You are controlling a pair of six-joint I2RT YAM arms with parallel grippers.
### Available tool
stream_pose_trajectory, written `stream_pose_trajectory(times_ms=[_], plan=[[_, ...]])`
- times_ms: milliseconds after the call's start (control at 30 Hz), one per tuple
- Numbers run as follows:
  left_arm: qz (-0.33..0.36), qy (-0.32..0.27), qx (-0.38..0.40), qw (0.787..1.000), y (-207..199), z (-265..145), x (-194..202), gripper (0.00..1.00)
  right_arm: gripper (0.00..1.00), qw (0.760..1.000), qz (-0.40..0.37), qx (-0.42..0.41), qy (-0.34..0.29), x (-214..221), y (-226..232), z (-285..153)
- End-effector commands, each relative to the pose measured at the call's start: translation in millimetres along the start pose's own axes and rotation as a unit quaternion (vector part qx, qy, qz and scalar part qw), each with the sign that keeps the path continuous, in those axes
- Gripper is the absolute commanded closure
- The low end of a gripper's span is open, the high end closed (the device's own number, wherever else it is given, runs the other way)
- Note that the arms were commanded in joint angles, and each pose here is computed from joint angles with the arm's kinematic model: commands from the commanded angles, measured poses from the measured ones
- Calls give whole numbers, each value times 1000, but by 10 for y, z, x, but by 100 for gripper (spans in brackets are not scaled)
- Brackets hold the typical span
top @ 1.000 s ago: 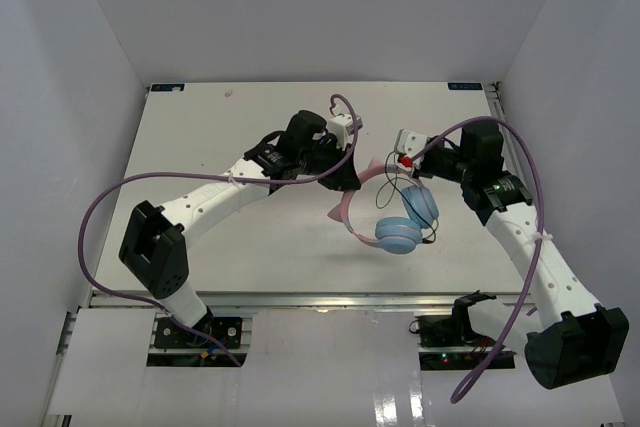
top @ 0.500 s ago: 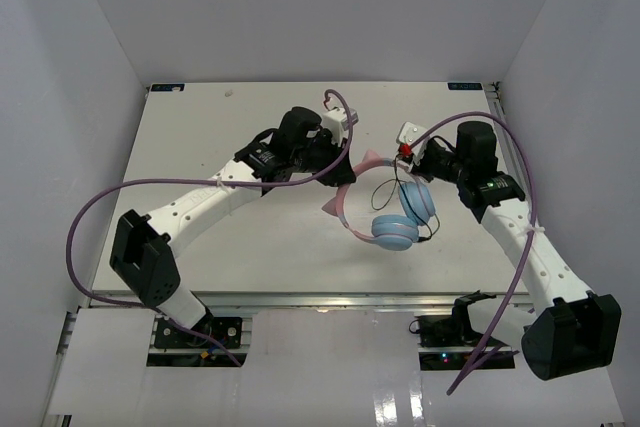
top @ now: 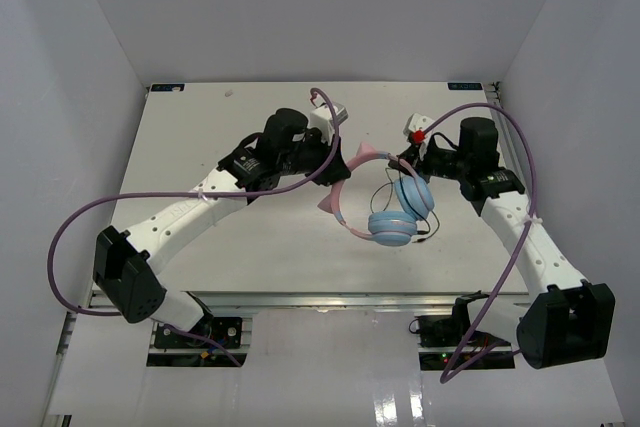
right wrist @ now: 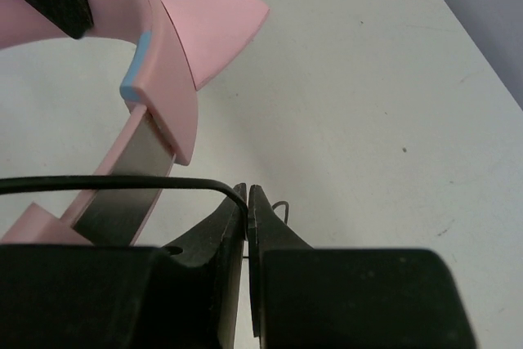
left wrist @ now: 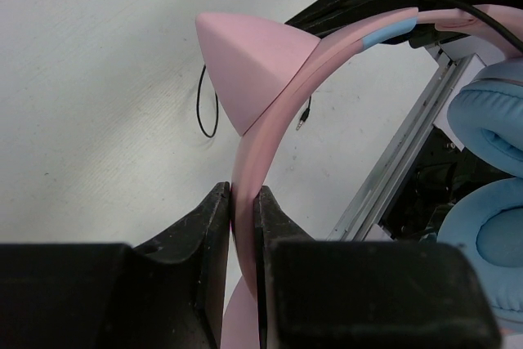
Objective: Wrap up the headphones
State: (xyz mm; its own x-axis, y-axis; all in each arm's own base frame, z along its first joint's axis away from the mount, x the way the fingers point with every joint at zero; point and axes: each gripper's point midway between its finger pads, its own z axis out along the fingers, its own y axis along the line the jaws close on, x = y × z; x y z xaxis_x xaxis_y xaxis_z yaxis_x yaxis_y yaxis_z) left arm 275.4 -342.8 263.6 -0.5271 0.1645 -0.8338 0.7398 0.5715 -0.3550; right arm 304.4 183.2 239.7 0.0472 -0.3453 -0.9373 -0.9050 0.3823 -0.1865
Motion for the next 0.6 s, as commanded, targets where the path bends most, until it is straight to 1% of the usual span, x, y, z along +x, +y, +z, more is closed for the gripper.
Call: stream_pose_trajectory(times_ms=[0, 300, 367, 467, 533, 567], plan=[[14, -87, 55, 995, -337, -271, -439, 100, 89, 998, 8, -29, -48, -329, 37, -23], [19, -105, 71, 992, -416, -306, -539, 100, 66, 995, 31, -69, -65, -356, 132, -17], [20, -113, 70, 991, -430, -353, -602, 100, 59, 992, 45, -88, -73, -344, 181, -7], [20, -121, 65, 990, -461, -428, -698, 100, 49, 985, 77, -127, -88, -290, 322, 19], [19, -123, 61, 990, -465, -468, -744, 100, 43, 981, 71, -138, -119, -350, 329, 46], [19, -124, 60, 990, -476, -487, -768, 100, 40, 976, 92, -150, -127, -335, 382, 52]])
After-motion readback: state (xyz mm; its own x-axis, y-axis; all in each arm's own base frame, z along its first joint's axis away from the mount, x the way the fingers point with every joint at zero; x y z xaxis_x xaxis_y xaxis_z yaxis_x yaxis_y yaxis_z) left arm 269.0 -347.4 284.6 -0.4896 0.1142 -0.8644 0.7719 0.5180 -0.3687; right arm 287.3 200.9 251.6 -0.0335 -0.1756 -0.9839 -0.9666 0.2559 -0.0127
